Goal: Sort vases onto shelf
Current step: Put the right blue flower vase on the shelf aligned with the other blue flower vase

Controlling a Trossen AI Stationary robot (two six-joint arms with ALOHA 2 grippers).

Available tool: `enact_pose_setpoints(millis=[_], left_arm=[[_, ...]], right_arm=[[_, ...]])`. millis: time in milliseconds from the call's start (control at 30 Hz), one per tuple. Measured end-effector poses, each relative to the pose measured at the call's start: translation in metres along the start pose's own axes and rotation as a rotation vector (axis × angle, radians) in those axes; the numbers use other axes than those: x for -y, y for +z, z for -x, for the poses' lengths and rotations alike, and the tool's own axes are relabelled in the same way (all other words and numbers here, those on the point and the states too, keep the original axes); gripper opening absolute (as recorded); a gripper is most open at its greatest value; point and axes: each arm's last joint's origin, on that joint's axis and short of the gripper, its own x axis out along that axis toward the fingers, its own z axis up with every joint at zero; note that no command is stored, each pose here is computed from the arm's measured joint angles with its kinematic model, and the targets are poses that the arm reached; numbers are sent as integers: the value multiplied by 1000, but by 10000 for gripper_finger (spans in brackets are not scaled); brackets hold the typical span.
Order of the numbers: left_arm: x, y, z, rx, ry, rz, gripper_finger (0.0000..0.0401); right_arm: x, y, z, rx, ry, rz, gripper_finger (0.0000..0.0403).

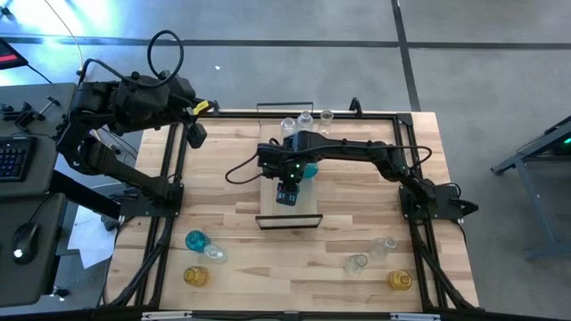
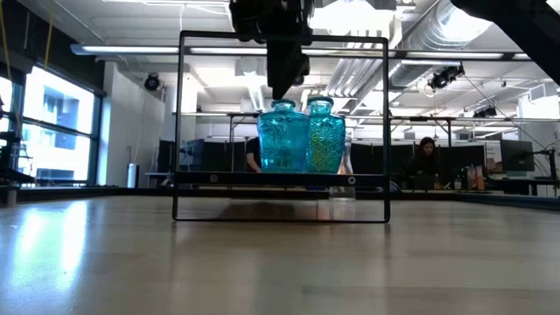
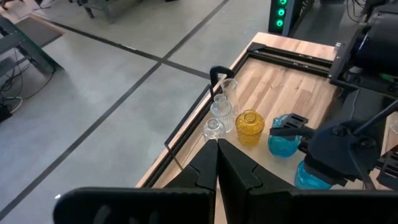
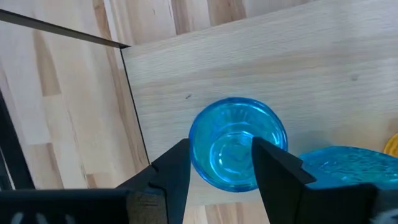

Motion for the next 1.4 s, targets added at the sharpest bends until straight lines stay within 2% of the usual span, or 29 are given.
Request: enact_pose_setpoints(millis=[233, 533, 667, 833, 1200, 1300, 1400], left_arm=[[0, 0, 0, 0, 0, 0, 1], [0, 0, 0, 0, 0, -1, 1], [0, 0, 0, 0, 0, -1, 1], [0, 0, 0, 0, 0, -1, 1], [0, 0, 0, 0, 0, -10, 1], [0, 0, 0, 0, 0, -11, 1], [0, 0, 0, 0, 0, -12, 1]], right_arm=[[1, 0, 2, 5, -26, 1, 149], [-6, -6, 27, 63, -24, -9, 139], [-12, -10, 35, 77, -17, -4, 98], [-26, -11, 36, 88, 3, 29, 11], [-30, -12, 30, 71, 53, -15, 0], [-29, -14, 29, 40, 57, -23, 0], [-28, -19, 14, -35, 74, -41, 0]])
